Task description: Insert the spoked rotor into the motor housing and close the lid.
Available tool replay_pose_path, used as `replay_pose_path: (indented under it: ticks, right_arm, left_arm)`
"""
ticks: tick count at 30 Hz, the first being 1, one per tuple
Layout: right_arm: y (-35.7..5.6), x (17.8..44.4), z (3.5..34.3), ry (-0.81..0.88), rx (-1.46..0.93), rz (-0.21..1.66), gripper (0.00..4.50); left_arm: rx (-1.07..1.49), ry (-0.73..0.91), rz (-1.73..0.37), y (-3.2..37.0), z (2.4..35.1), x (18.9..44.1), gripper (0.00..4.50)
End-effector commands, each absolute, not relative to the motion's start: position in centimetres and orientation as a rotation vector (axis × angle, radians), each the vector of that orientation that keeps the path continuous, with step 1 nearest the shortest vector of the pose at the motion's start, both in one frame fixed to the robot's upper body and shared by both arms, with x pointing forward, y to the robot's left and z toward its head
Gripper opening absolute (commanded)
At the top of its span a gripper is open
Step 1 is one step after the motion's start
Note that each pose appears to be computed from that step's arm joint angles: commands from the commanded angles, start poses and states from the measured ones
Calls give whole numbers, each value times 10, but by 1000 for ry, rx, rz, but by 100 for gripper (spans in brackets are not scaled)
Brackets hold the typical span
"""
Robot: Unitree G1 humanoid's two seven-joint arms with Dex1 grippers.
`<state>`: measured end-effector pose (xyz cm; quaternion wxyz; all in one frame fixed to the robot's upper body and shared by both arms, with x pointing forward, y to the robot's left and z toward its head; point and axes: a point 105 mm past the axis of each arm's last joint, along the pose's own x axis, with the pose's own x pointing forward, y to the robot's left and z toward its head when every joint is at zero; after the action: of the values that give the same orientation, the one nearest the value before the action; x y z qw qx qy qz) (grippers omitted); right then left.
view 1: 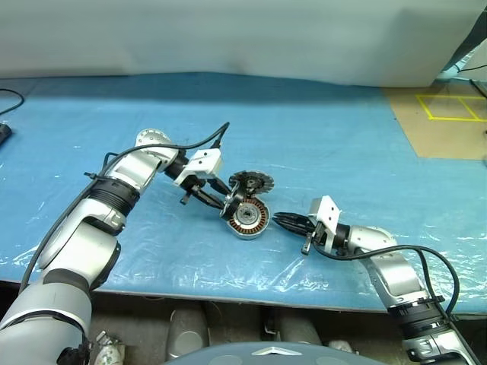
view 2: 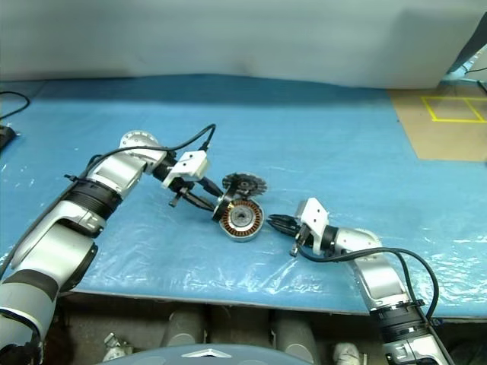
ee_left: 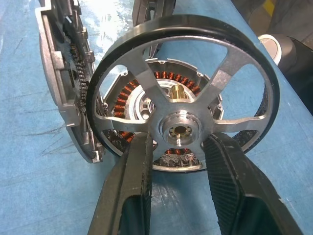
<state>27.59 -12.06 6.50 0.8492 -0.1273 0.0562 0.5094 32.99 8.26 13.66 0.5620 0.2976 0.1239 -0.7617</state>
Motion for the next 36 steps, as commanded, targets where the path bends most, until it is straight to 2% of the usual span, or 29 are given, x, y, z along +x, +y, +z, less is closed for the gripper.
replay_pose_path:
  ticks: [1, 22, 25, 30, 36]
  right_arm:
    - [-117, 272, 72, 85, -275, 1082, 22]
    - [-119, 269, 70, 94, -286, 1063, 22]
    - [-121, 269, 69, 98, -286, 1059, 22]
    - [-119, 273, 69, 96, -290, 1051, 22]
    - [-115, 280, 71, 95, -290, 1046, 22]
  left_arm:
    - [754, 238, -1809, 77, 150, 330, 140]
    - [801, 218, -1775, 71, 139, 341, 140]
    - [816, 215, -1781, 72, 137, 341, 215]
    - [807, 205, -1772, 69, 138, 343, 383]
    - [787, 192, -1775, 68, 141, 342, 383]
